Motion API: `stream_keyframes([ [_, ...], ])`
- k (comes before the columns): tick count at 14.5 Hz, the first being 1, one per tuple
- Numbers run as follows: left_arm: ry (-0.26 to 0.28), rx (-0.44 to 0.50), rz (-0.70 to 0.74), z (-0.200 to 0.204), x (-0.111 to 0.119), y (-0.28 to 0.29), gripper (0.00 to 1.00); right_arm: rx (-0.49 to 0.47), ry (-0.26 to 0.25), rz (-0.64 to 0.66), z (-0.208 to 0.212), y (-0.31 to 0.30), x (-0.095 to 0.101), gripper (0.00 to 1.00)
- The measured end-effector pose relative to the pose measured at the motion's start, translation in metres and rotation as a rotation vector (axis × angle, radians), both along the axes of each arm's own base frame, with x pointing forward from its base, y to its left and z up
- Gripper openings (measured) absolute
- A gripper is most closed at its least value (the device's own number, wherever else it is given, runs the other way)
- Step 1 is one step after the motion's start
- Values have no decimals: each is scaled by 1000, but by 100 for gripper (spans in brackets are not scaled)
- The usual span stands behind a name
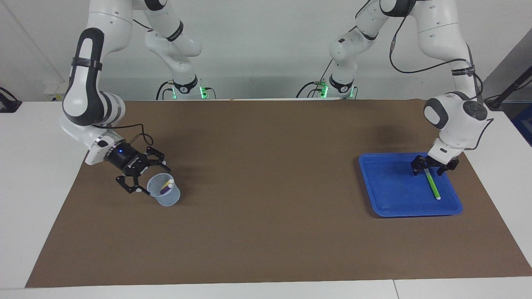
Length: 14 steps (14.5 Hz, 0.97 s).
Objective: Transfer and insert pens with both arms
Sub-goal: 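Withdraw the right gripper while the left gripper grasps the green pen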
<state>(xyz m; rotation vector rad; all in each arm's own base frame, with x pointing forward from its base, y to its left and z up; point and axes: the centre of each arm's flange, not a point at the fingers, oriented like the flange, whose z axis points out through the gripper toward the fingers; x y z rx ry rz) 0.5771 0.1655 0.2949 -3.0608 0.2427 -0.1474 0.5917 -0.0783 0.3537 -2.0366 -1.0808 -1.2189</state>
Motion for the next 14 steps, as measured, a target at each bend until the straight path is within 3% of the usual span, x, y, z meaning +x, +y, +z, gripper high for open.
stream_keyframes([
  [3, -4, 0, -1, -3, 0, 0, 97, -153, 103, -98, 41, -1, 7, 100],
  [4, -5, 0, -1, -3, 0, 1, 91, -200, 131, -143, 56, 5, 9, 100],
  [7, -6, 0, -1, -3, 0, 0, 85, -287, 209, -262, 79, 29, 15, 100],
  [10, -7, 1, -3, -3, 0, 0, 61, -394, 315, -359, 89, 37, 20, 100],
  [11, -7, 1, -3, -3, 0, 0, 61, -443, 353, -407, 95, 38, 21, 100],
  [13, -12, 9, -2, -1, 0, 4, 44, -537, 412, -519, 108, 43, 20, 100],
  [14, -12, 9, -2, -2, 0, 4, 44, -563, 456, -577, 114, 47, 19, 100],
])
